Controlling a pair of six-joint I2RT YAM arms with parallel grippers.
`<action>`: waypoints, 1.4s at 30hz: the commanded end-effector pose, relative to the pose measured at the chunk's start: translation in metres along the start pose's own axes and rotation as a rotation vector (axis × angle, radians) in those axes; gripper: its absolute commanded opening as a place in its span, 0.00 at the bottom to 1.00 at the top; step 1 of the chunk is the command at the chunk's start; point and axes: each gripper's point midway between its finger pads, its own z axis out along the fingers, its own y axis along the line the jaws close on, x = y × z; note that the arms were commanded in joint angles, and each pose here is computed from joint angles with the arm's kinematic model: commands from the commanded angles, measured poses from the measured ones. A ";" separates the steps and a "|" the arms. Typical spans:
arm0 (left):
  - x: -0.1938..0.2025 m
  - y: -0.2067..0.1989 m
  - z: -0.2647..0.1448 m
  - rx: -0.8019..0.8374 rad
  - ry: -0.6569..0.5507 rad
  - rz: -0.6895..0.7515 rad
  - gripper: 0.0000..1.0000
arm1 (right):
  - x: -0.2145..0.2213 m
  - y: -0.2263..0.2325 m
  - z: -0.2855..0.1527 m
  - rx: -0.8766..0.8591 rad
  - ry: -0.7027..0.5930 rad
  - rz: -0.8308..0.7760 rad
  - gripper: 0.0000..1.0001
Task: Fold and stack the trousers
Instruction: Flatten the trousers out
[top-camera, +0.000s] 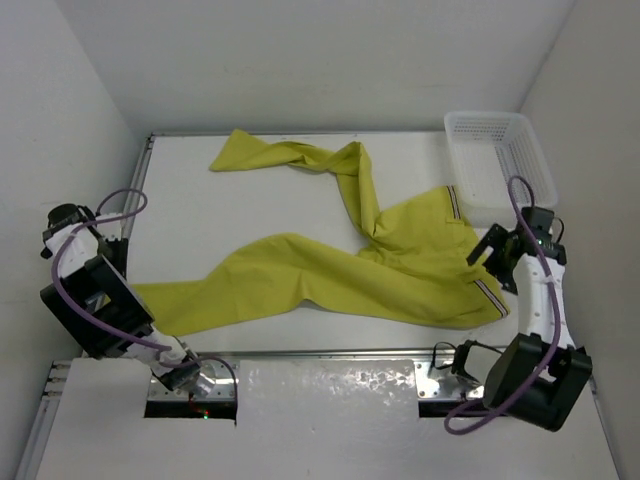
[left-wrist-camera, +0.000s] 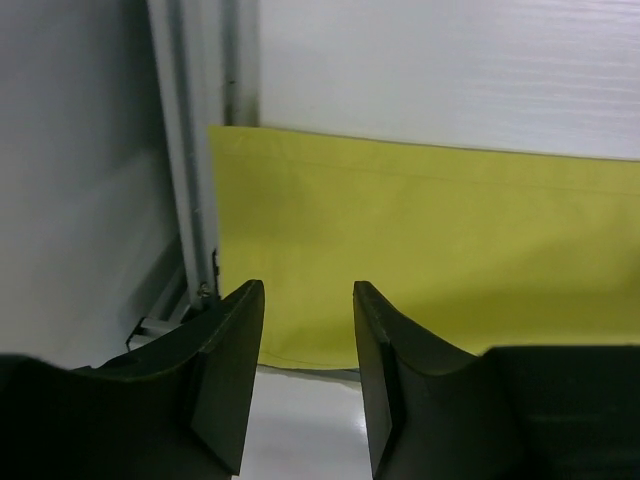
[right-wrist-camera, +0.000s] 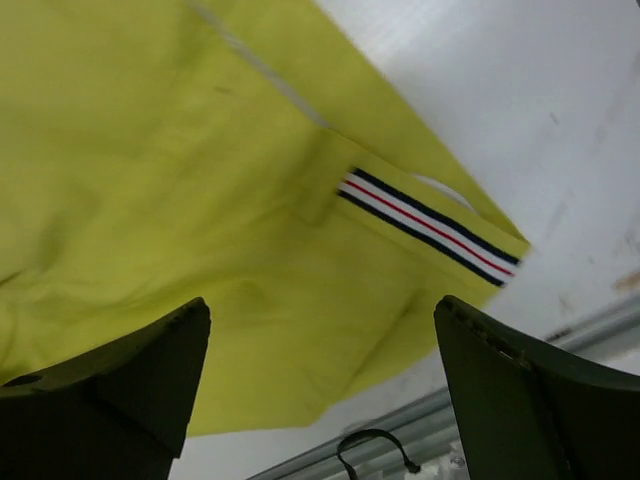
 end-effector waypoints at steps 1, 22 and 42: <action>-0.006 0.030 0.001 -0.095 -0.026 0.009 0.39 | 0.034 -0.040 0.008 0.113 0.080 0.123 0.90; 0.019 0.029 0.072 -0.068 0.036 0.019 0.42 | 0.083 -0.100 0.069 0.234 0.108 0.545 0.00; -0.016 0.006 0.096 -0.053 -0.016 0.090 0.42 | 0.066 -0.187 -0.001 0.644 0.038 0.706 0.29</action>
